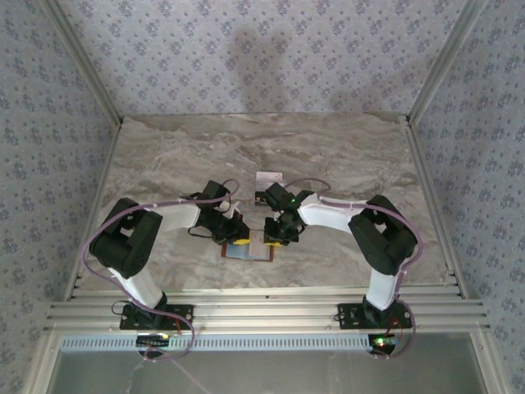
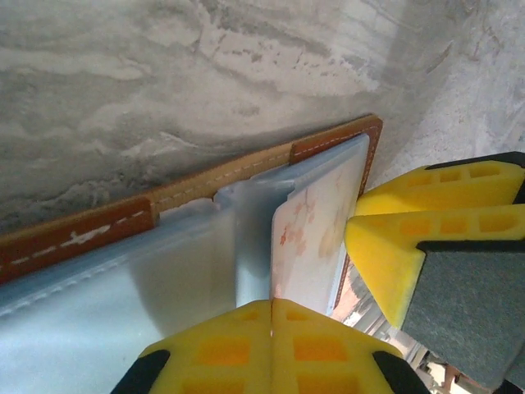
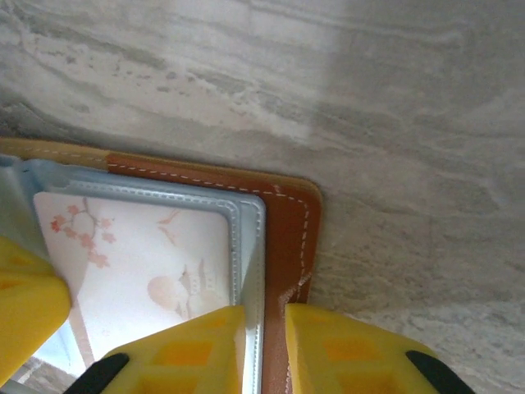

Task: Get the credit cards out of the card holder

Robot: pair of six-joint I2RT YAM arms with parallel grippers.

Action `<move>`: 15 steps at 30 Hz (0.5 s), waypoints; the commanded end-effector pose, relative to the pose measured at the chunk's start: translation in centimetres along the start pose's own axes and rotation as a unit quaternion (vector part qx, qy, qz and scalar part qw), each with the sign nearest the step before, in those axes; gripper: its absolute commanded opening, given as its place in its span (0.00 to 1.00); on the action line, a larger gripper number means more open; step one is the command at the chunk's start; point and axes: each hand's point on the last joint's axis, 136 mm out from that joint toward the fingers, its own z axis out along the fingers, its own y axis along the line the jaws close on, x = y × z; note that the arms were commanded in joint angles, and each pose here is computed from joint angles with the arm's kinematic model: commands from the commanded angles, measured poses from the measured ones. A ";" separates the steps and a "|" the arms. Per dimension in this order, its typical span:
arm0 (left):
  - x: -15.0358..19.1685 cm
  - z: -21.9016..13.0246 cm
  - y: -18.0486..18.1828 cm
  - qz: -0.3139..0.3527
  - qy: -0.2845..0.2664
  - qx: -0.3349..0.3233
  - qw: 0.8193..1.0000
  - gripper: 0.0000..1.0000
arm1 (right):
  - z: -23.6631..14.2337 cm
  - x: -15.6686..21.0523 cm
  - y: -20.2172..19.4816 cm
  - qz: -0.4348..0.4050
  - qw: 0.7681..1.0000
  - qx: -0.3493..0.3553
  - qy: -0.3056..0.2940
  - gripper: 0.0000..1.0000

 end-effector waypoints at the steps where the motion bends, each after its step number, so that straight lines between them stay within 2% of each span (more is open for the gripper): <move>1: 0.2 -0.2 -1.1 0.011 0.005 0.032 0.999 0.12 | 2.0 1.0 -0.9 0.000 0.999 0.025 0.022 0.19; 5: 0.1 0.0 -1.2 0.009 0.008 0.039 0.999 0.15 | 2.0 1.0 -0.8 0.000 1.000 0.023 0.022 0.18; 15: 0.0 0.5 -1.3 0.007 0.014 0.049 0.999 0.17 | 1.8 1.1 -0.7 -0.001 1.000 0.020 0.021 0.18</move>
